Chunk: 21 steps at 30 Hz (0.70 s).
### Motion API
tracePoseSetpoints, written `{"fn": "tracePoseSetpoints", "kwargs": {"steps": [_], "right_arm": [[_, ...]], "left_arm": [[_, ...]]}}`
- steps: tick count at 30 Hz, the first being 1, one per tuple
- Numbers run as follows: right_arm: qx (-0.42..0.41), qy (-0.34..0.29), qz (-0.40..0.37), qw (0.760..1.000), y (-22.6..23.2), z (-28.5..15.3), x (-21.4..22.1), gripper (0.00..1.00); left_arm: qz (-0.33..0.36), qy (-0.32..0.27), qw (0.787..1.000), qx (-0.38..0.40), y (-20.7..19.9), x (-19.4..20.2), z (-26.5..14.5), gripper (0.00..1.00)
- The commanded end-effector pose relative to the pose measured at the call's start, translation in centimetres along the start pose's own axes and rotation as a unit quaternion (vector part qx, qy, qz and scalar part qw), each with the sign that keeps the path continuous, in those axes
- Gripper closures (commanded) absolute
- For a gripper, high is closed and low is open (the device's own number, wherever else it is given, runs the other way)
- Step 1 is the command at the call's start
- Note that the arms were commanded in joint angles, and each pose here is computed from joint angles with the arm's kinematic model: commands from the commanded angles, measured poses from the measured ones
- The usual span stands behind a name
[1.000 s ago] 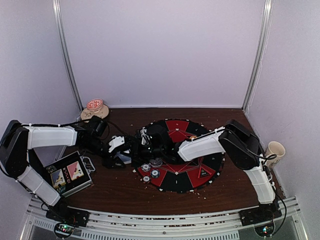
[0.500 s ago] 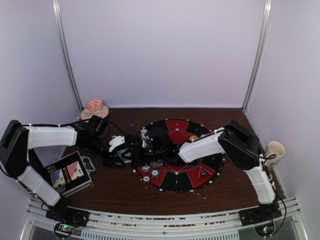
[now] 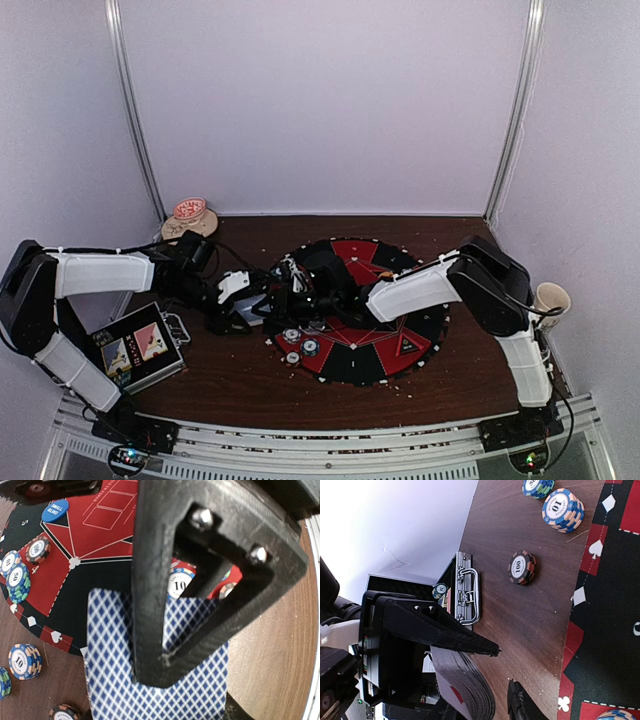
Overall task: Distribute texas hold em gaming equipment
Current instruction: Pick up the poker card from the face-down deck piles.
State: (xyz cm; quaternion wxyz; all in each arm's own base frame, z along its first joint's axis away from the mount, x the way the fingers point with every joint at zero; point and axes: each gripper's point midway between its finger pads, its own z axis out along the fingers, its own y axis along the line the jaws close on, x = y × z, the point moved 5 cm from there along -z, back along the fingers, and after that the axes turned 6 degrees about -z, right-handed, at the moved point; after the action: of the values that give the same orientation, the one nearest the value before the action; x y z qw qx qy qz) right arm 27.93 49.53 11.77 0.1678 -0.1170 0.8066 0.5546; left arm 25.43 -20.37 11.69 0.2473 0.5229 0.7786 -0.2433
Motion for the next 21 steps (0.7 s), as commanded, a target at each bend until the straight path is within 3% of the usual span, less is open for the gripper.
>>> {"fn": "tracePoseSetpoints", "kwargs": {"steps": [1,16,21], "right_arm": [[0.043,-0.01,0.007,0.999,-1.9,-1.1,-0.5,0.67],[0.017,-0.023,-0.011,1.0,0.4,-2.6,-1.2,0.74],[-0.007,-0.031,-0.018,0.999,1.9,-3.4,-1.6,0.85]], "left_arm": [[0.022,-0.036,0.999,-0.008,0.1,-1.6,-0.9,0.54],[0.019,-0.028,0.999,-0.012,0.3,-1.3,-0.5,0.54],[0.018,-0.026,0.999,-0.012,0.4,-1.2,-0.4,0.54]]}}
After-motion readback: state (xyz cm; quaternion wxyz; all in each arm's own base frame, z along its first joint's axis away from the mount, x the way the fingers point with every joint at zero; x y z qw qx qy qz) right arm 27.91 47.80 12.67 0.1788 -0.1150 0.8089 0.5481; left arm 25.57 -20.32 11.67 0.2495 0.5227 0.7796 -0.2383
